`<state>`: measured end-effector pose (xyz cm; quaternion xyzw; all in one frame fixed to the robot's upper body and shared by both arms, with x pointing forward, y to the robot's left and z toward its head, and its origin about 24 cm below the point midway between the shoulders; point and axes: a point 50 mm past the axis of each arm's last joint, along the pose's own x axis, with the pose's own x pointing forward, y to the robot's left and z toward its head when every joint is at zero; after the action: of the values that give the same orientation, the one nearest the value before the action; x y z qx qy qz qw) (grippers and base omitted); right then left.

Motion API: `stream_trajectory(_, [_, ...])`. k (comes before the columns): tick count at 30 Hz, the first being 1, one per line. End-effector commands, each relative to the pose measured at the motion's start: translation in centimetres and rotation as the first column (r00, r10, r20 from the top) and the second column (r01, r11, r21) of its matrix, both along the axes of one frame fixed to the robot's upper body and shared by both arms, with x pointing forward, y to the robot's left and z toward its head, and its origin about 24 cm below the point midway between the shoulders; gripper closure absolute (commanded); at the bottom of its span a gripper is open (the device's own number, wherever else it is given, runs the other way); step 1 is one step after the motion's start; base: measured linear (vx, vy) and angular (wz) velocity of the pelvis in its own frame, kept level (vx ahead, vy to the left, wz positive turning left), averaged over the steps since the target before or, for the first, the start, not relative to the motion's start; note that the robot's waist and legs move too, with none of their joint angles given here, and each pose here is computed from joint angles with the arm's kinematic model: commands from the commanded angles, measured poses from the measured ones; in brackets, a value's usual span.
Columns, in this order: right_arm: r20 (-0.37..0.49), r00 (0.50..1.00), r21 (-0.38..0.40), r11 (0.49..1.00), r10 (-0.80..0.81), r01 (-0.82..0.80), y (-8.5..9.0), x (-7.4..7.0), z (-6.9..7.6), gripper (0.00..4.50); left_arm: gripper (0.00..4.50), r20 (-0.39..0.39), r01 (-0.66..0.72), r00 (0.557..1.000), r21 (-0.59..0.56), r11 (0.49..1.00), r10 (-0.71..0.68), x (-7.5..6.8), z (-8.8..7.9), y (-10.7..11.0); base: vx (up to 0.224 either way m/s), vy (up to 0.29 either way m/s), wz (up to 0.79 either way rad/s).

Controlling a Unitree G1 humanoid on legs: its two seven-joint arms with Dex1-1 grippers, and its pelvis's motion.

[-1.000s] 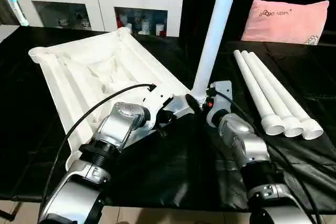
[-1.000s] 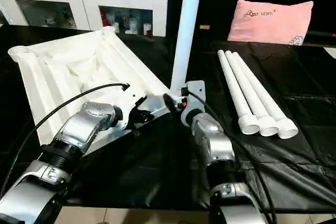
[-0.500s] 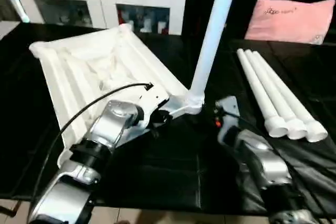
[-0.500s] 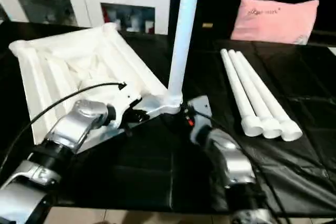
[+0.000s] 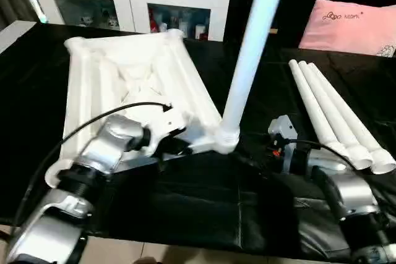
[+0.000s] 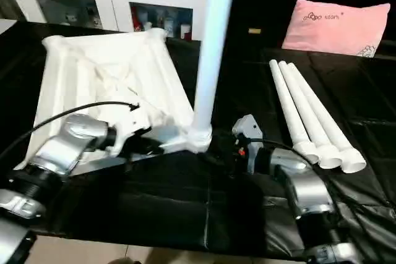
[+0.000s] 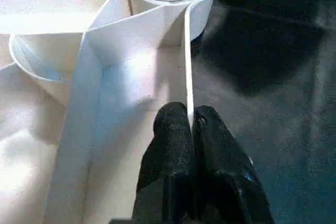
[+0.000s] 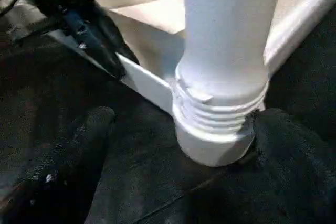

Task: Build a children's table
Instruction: Rotate leg to tighten

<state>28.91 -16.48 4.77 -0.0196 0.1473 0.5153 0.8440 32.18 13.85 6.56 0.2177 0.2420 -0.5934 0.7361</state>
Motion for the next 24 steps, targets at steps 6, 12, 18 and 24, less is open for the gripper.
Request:
stream_trajectory(6, [0.038, 0.99, -0.093, 0.987, 0.133, -0.129, 0.1, 0.5, 0.4, 0.04, 4.5, -0.036, 0.223, 0.975, 0.046, 0.974, -0.221, -1.2, -0.3, -0.9, 0.0, 0.0, 0.0])
stream_trajectory(12, [0.023, 0.984, -0.082, 0.981, 0.175, -0.173, 0.2, 0.8, 0.4, 0.04, 4.5, -0.056, 0.316, 0.948, 0.064, 0.947, -0.313, -2.0, -0.5, -1.0, 0.0, 0.0, 0.0])
stream_trajectory(18, [0.001, 0.974, -0.045, 0.973, 0.227, -0.227, 0.3, 0.6, 0.3, 0.38, 4.5, -0.063, 0.345, 0.938, 0.071, 0.936, -0.341, -2.3, -0.7, -1.0, 0.0, 0.0, 0.0])
stream_trajectory(24, [-0.015, 0.969, -0.029, 0.968, 0.248, -0.249, 0.1, 0.4, 0.1, 0.9, 4.5, -0.06, 0.348, 0.937, 0.075, 0.934, -0.345, -2.3, -0.8, -1.0, 0.0, 0.0, 0.0])
